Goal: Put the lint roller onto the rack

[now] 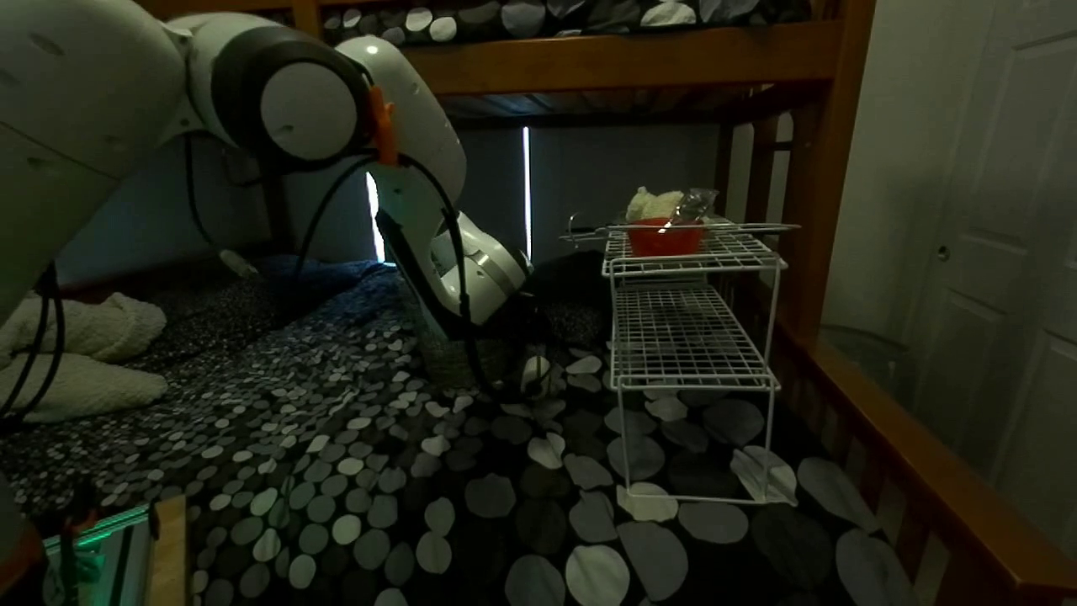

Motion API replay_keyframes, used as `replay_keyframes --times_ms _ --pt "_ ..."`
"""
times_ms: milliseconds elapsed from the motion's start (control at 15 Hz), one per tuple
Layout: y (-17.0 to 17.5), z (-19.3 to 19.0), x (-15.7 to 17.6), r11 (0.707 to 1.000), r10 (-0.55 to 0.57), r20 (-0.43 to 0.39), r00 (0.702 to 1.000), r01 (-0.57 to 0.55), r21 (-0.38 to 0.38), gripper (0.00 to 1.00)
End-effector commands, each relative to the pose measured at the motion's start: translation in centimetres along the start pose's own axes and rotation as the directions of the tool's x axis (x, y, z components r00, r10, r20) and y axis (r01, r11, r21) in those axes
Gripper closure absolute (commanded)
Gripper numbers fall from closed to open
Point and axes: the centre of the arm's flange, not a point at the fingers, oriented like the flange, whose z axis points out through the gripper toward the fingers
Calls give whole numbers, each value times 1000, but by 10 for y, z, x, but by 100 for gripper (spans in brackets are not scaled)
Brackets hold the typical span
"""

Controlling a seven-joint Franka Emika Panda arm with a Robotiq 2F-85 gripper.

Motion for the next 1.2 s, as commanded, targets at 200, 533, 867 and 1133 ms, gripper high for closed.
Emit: replay_keyframes --times_ms 200,533,867,1133 --pt "-5 42 -19 993 -112 -22 993 113 38 0" --pt "-15 72 -25 973 -228 33 973 229 -29 0" --pt "-22 98 -34 971 -228 120 966 234 -41 0" --pt "-1 120 -27 975 -187 103 977 198 -99 0"
